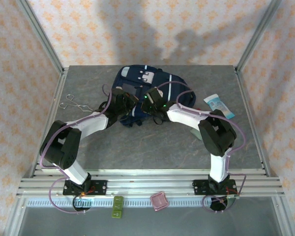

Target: Pack books, pencil case, and school supplies into a backpack

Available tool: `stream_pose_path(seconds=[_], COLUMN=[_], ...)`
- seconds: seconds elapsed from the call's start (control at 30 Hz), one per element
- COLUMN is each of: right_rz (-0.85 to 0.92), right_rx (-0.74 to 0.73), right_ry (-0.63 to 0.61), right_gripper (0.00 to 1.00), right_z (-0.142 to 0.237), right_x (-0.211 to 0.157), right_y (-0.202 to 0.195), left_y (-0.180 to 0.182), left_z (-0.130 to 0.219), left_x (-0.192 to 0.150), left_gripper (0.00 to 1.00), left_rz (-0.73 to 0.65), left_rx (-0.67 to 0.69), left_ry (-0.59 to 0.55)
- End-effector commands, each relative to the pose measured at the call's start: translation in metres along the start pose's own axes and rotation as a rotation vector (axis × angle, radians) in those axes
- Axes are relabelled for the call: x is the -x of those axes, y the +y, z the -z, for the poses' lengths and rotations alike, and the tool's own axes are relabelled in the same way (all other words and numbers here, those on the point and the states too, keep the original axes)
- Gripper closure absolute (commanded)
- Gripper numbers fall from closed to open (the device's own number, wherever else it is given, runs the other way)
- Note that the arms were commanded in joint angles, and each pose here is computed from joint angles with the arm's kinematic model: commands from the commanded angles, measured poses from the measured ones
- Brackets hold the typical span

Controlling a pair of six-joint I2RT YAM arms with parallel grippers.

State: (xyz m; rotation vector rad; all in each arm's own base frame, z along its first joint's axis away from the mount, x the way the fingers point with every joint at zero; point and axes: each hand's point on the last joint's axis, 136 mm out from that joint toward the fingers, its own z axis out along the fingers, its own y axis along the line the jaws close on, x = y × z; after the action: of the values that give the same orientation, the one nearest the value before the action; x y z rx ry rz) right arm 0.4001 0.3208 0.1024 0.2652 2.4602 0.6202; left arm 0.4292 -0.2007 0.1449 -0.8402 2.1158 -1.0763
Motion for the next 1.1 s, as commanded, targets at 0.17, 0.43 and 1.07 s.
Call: stream_pose_path(seconds=[0.17,0.43,1.07], right_rz=[-0.007,0.063,0.163], right_rx=[-0.07,-0.164,-0.271], right_ry=[-0.111,-0.03,0.04], right_gripper=[0.98,0.97,0.86], right_z=[0.02,0.022,0.01], right_x=[0.021,0.012,0.019], right_y=[-0.019,-0.03,-0.026], left_y=[-0.039,-0.031,-0.028], left_z=[0.007,0.006,0.001], left_x=[-0.007,0.003,-0.007], left_gripper=[1.0,1.0,1.0], left_rz=[-0.033,-0.065,-0.073], left_rx=[-0.132,-0.084,-0.095], left_ry=[0.028,-0.01,0.032])
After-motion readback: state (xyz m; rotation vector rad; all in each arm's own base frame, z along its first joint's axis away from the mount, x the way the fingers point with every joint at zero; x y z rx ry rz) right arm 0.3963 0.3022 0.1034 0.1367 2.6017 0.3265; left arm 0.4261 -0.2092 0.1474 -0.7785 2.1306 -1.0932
